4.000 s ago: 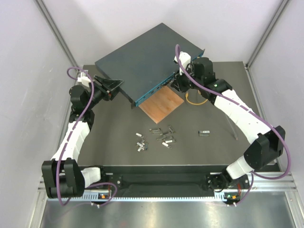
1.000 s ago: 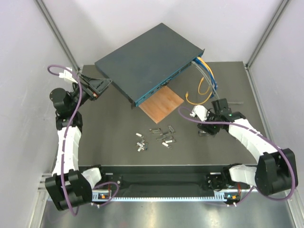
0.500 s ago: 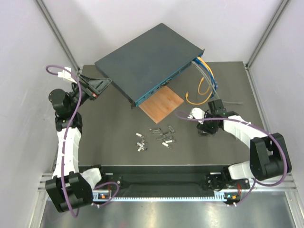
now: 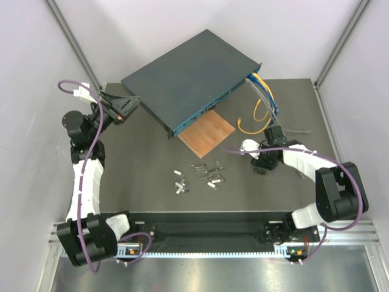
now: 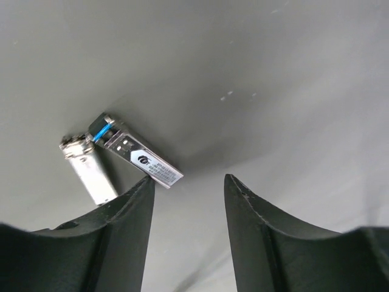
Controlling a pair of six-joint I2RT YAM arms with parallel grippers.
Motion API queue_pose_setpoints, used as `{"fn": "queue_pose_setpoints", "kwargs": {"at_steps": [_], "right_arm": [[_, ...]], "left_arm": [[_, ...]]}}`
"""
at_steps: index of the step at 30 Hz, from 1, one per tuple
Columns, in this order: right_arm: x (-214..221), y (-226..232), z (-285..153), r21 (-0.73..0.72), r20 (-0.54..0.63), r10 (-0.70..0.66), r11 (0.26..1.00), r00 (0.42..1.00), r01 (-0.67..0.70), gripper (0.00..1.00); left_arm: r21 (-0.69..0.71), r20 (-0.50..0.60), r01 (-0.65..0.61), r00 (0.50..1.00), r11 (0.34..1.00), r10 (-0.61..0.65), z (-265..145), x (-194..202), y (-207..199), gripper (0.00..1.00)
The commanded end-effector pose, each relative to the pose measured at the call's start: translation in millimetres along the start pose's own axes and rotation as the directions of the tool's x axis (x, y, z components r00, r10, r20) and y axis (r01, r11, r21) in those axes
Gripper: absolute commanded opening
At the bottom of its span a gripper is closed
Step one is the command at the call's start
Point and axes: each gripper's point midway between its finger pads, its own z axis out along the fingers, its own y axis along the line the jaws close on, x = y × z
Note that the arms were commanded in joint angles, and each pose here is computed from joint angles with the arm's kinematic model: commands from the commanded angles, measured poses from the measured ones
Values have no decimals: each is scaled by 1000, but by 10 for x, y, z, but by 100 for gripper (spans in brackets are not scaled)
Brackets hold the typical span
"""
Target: Insert the plug into the switch port
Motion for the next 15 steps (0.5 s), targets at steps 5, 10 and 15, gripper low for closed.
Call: {"fn": "queue_pose_setpoints", "kwargs": {"at_steps": [5,10,15], "right_arm": [[-186,82,84,-73,55,-58,995,997,62,47],[-221,226,74,-108,74,-142,983,987,150,55],[-369,259,76,-101,90,-231,966,969,239,61]], "left_arm": [[95,64,-92,994,991,86,39,-248,-367,97],[102,68,-103,993,989,97,9,-237,-422,97],[102,66,-101,993,990,94,8,-234,-422,98]]}}
